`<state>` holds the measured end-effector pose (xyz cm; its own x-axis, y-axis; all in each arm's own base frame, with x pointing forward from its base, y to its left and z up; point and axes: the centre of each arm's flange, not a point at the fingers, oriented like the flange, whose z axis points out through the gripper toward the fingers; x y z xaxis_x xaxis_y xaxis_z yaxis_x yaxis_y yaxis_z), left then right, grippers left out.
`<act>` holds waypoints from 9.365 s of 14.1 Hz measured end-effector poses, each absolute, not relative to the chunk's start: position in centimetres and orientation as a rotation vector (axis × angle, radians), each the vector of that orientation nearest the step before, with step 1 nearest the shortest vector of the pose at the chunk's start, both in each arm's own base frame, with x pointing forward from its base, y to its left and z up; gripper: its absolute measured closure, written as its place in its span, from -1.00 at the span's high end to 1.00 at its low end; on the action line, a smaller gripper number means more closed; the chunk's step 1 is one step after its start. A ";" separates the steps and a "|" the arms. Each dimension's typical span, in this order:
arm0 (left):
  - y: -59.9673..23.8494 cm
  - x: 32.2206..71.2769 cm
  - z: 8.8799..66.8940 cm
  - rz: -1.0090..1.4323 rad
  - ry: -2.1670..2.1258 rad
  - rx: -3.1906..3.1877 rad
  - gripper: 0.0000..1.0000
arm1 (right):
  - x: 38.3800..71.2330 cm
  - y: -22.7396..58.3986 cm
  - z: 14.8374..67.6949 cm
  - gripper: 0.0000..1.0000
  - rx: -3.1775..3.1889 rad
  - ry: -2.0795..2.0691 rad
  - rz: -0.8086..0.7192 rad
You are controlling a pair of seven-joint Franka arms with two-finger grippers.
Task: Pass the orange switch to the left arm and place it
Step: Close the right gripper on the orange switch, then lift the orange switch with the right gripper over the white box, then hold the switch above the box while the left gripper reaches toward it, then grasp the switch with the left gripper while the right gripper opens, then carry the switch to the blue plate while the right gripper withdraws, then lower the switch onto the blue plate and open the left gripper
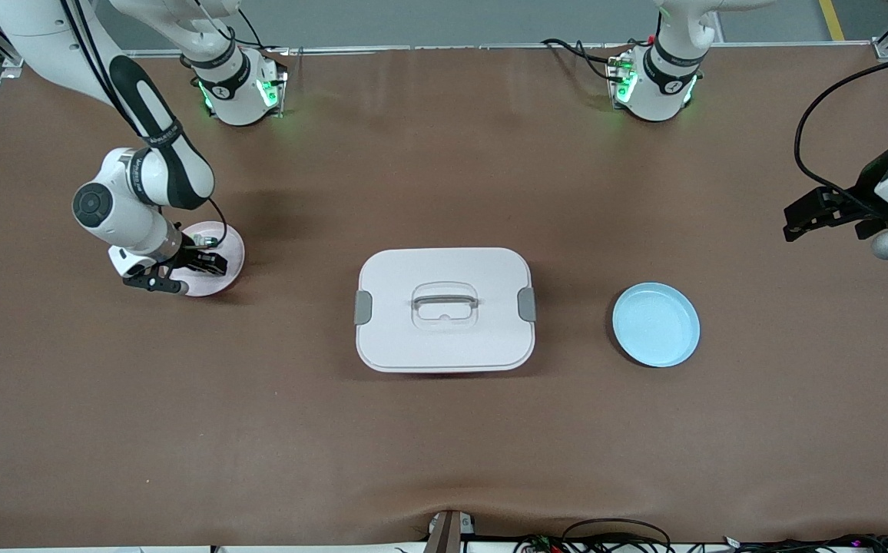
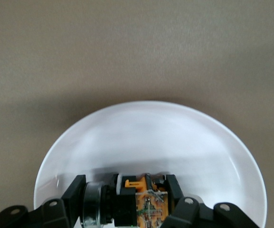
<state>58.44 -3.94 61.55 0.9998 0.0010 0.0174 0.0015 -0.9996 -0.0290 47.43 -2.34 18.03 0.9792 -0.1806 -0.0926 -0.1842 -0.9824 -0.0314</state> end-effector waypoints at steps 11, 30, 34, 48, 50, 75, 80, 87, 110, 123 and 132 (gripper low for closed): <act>-4.2 58.4 61.5 -0.026 0.006 -3.113 1.00 | 53.3 11.1 33.6 0.45 -2.830 0.847 0.398; -4.9 58.9 61.0 -0.035 0.023 -3.115 1.00 | 57.5 45.0 50.6 0.45 -2.057 1.752 0.516; -4.9 58.9 61.0 -0.035 0.023 -3.115 1.00 | 57.0 50.8 51.5 0.45 -1.893 1.765 0.501; -4.9 58.9 61.0 -0.034 0.023 -3.115 1.00 | 54.9 56.0 53.1 0.45 -1.724 1.756 0.576; -4.9 58.9 61.0 -0.034 0.023 -3.115 1.00 | 55.0 56.1 52.8 0.45 -1.726 1.759 0.577; -24.3 56.4 58.7 -0.021 0.042 -3.759 0.99 | 55.1 56.2 53.2 0.45 -1.718 1.750 0.576; -26.7 55.7 56.4 -0.056 0.053 -3.761 0.77 | 55.1 56.1 53.6 0.45 -1.711 1.742 0.575; -27.6 55.2 55.3 -0.044 0.101 -3.759 -0.27 | 55.2 56.1 53.6 0.45 -1.707 1.742 0.576; -2.2 62.9 41.0 0.052 0.955 -3.157 -0.28 | 56.6 42.7 57.5 1.00 -3.014 0.183 -0.037; -2.4 61.2 26.6 -0.015 2.106 -2.472 -0.28 | 63.7 13.2 57.3 1.00 -3.200 -0.183 0.426; -8.0 60.3 21.8 -0.017 2.462 -2.047 -0.28 | 64.3 0.3 56.1 1.00 -3.151 0.103 0.567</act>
